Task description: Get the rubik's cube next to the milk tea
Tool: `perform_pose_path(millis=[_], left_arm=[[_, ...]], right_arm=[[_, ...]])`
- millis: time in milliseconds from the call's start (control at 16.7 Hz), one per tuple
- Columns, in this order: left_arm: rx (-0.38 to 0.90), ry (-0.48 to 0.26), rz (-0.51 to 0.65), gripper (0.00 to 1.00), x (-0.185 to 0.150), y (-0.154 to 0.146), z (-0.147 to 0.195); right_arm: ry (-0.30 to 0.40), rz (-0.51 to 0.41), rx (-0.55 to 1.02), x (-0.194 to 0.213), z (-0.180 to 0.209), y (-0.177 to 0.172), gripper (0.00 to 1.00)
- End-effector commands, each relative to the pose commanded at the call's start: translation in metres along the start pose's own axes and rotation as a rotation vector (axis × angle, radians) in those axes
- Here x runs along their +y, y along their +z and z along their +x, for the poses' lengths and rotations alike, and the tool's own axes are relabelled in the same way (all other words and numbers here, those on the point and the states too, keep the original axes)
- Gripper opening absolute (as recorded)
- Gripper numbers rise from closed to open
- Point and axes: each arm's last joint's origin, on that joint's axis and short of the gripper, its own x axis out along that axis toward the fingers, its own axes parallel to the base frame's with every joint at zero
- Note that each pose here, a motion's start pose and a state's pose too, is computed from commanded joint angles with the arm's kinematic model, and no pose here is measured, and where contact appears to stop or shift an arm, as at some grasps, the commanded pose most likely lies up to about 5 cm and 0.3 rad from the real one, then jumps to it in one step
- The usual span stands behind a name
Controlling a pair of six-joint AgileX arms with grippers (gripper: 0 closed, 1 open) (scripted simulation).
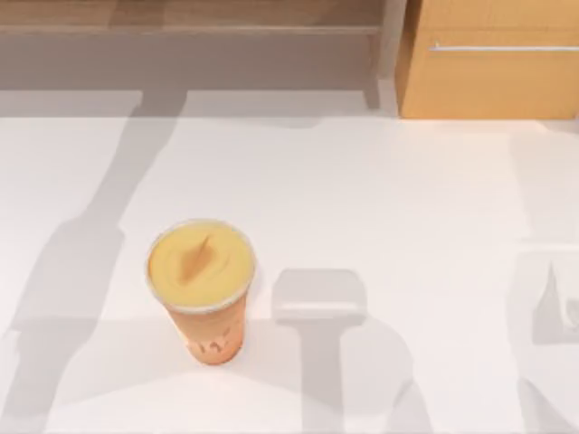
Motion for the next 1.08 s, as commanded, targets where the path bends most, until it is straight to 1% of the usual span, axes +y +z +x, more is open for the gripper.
perform_pose_path(millis=[240,300,780,1080], left_arm=[[0.0,0.0,0.0,0.02,0.0,0.0,0.0],[0.0,0.0,0.0,0.0,0.0,0.0,0.0],[-0.001,-0.002,0.001,0.0,-0.001,0.001,-0.001],[-0.013,-0.007,-0.002,0.0,-0.002,0.012,-0.002]], right_arm=[[0.0,0.0,0.0,0.0,0.0,0.0,1.0],[0.0,0.0,0.0,0.0,0.0,0.0,1.0],[0.0,0.0,0.0,0.0,0.0,0.0,1.0],[0.0,0.0,0.0,0.0,0.0,0.0,1.0]])
